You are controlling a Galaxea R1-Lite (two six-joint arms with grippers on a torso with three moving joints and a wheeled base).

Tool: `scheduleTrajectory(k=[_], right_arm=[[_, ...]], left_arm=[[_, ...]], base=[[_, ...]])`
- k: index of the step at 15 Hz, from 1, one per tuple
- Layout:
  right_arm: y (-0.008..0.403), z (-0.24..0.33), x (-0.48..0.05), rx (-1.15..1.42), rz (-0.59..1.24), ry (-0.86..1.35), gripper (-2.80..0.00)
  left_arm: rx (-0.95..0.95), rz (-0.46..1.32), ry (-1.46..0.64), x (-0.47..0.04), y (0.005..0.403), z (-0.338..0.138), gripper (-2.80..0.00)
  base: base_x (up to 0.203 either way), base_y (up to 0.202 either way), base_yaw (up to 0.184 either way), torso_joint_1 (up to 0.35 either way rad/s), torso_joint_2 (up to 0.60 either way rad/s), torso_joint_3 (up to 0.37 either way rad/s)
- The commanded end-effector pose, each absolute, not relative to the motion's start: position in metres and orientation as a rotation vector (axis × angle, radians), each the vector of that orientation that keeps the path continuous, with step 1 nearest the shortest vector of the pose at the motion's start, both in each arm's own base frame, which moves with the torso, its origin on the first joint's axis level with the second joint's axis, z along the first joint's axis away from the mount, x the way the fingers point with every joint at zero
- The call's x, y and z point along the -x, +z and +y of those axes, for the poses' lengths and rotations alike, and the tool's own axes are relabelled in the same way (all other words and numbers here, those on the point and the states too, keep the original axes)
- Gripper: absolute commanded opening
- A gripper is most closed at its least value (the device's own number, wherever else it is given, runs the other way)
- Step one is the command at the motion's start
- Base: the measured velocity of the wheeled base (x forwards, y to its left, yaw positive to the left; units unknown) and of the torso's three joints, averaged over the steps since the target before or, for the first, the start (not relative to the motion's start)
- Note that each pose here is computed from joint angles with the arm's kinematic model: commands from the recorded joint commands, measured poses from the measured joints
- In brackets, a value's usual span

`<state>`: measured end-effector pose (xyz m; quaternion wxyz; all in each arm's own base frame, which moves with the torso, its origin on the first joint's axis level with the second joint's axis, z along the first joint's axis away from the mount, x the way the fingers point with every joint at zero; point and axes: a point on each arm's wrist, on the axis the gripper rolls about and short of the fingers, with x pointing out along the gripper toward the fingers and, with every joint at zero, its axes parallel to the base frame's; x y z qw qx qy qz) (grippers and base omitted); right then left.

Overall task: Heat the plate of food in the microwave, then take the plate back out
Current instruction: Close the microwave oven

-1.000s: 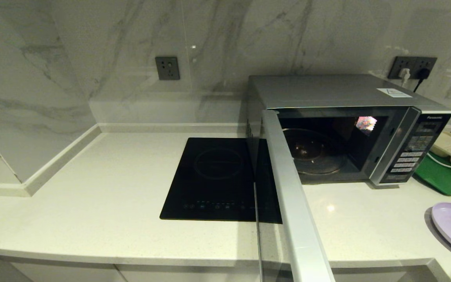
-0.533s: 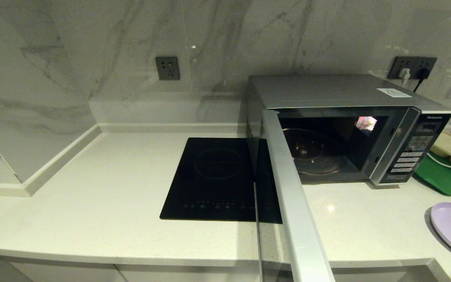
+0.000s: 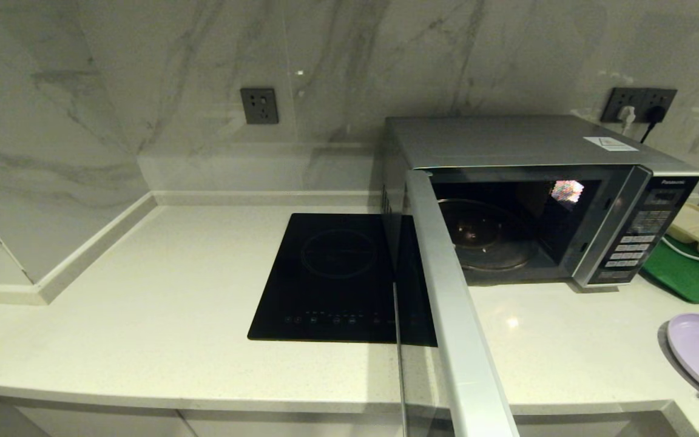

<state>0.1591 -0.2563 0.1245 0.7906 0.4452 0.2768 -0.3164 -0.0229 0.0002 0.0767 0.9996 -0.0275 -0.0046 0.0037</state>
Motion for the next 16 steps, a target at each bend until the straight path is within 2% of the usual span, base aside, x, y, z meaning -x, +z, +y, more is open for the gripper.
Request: scheduleTrajectory(k=[1,4,11,16], right_arm=[[0.18,-0.218,-0.152,-0.915,0.604,-0.606,-2.8],[0.221,-0.17,-0.158,-0.816,0.648,-0.465,-2.8],[0.261,-0.089,-0.172,-0.639,0.762,-0.26,-2.8],[0.286,-0.017,-0.191,-0.418,0.804,-0.061,-2.8]], left_arm=[[0.055,-0.009,0.007,0.023,0.077,0.0,-2.8],[0.055,-0.009,0.007,0.023,0.077,0.0,-2.8],[0.055,-0.009,0.007,0.023,0.077,0.0,-2.8],[0.055,-0.009,0.007,0.023,0.077,0.0,-2.8]], base=[[0.0,0.0,0.0,0.0,0.0,0.0],[0.0,0.0,0.0,0.0,0.0,0.0],[0.0,0.0,0.0,0.0,0.0,0.0],[0.0,0.0,0.0,0.0,0.0,0.0]])
